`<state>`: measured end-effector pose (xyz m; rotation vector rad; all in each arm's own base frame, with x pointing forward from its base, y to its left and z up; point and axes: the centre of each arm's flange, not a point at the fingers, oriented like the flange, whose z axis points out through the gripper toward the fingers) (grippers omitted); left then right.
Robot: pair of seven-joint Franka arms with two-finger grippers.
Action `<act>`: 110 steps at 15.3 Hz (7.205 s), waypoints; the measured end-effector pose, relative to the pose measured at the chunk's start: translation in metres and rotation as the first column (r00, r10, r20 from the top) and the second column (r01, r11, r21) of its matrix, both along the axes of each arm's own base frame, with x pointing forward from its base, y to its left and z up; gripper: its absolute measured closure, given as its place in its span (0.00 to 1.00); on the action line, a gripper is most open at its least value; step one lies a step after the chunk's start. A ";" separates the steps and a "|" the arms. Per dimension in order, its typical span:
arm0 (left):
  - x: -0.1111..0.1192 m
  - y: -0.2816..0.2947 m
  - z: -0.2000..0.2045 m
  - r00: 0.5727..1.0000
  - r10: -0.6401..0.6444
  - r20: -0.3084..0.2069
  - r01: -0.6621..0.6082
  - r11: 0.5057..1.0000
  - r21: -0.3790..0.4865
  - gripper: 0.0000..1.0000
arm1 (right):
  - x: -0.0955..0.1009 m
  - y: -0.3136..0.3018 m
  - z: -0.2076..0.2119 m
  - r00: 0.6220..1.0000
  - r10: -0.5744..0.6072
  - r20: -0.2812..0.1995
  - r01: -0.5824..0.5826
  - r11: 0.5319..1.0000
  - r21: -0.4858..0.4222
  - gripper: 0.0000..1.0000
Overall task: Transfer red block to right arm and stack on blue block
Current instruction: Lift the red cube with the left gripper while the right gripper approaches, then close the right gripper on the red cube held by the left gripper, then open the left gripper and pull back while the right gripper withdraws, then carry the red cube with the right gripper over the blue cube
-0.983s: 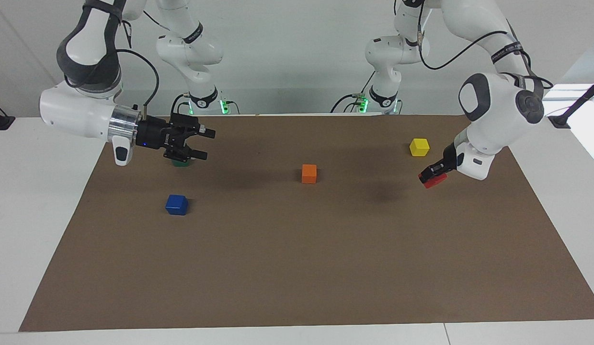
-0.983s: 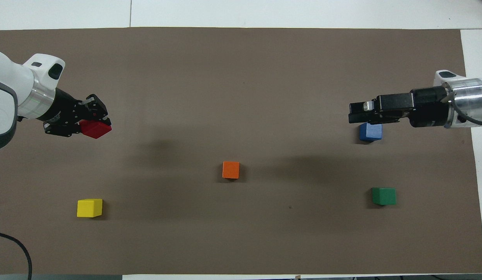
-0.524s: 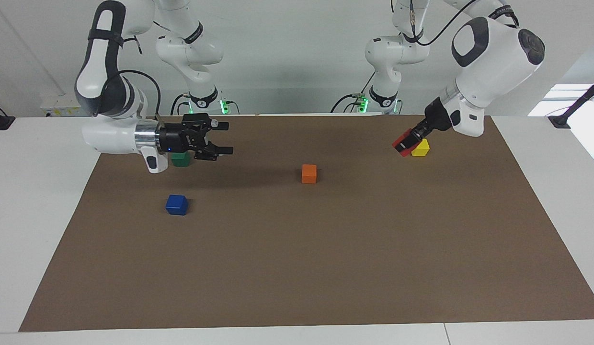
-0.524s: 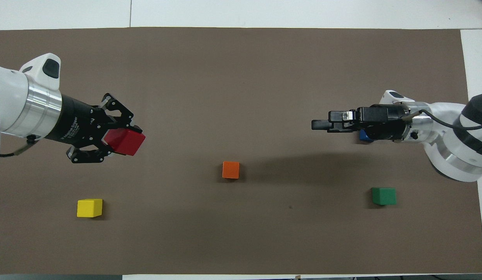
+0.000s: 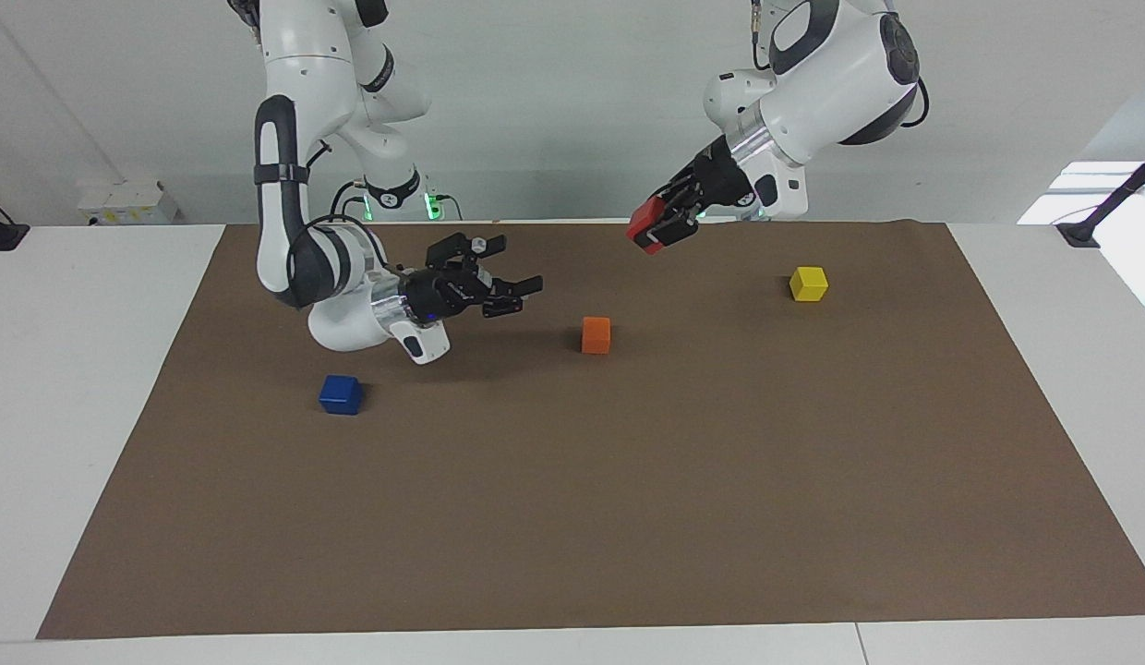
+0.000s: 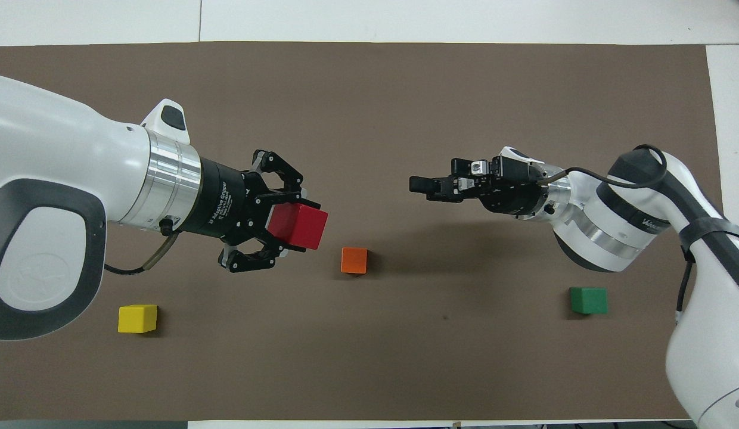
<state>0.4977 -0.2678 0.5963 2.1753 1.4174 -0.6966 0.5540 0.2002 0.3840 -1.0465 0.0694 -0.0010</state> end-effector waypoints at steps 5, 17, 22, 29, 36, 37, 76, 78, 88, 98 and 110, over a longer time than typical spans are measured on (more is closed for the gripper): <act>0.005 -0.015 0.003 0.983 0.168 -0.071 -0.175 0.980 -0.097 0.45 | -0.013 0.057 -0.010 1.000 -0.002 -0.005 0.002 0.997 0.083 0.00; 0.001 -0.047 -0.015 0.896 0.420 -0.144 -0.434 0.896 -0.093 0.45 | -0.018 0.078 -0.012 1.000 -0.010 -0.005 0.010 0.998 0.069 0.07; -0.007 -0.051 -0.020 0.890 0.438 -0.126 -0.450 0.887 -0.100 0.45 | -0.018 0.083 -0.014 1.000 -0.026 -0.002 0.026 0.998 0.056 0.40; -0.007 -0.046 -0.020 0.879 0.463 -0.114 -0.474 0.873 -0.111 0.45 | -0.018 0.091 -0.015 0.999 -0.051 -0.019 0.052 0.996 0.075 0.40; -0.010 -0.045 -0.021 0.890 0.442 -0.117 -0.453 0.887 -0.092 0.26 | -0.010 0.088 -0.015 0.998 -0.066 -0.016 0.066 0.998 0.004 0.45; -0.010 -0.040 -0.019 0.894 0.435 -0.106 -0.444 0.892 -0.082 0.16 | -0.005 0.084 -0.013 0.998 -0.059 -0.013 0.059 0.998 -0.028 0.45; 0.066 0.226 -0.062 0.518 -0.843 0.148 0.619 0.488 0.615 0.00 | 0.043 -0.213 0.053 0.975 0.035 0.219 0.207 -0.491 -0.846 0.45; 0.075 0.229 -0.051 0.516 -0.842 0.158 0.610 0.491 0.621 0.00 | 0.033 -0.213 0.035 0.966 0.024 0.259 0.236 -0.493 -0.837 0.45; 0.079 0.212 -0.079 0.453 -0.883 0.120 0.696 0.434 0.572 0.00 | 0.010 -0.208 -0.010 0.948 -0.042 0.314 0.254 -0.492 -0.833 0.45; 0.050 0.215 -0.043 0.443 -0.890 0.104 0.710 0.419 0.566 0.00 | -0.006 -0.208 -0.036 0.960 -0.057 0.274 0.212 -0.491 -0.845 0.45; 0.045 0.219 -0.047 0.410 -0.906 0.105 0.727 0.394 0.563 0.00 | -0.008 -0.209 -0.042 0.963 -0.072 0.261 0.194 -0.490 -0.850 0.45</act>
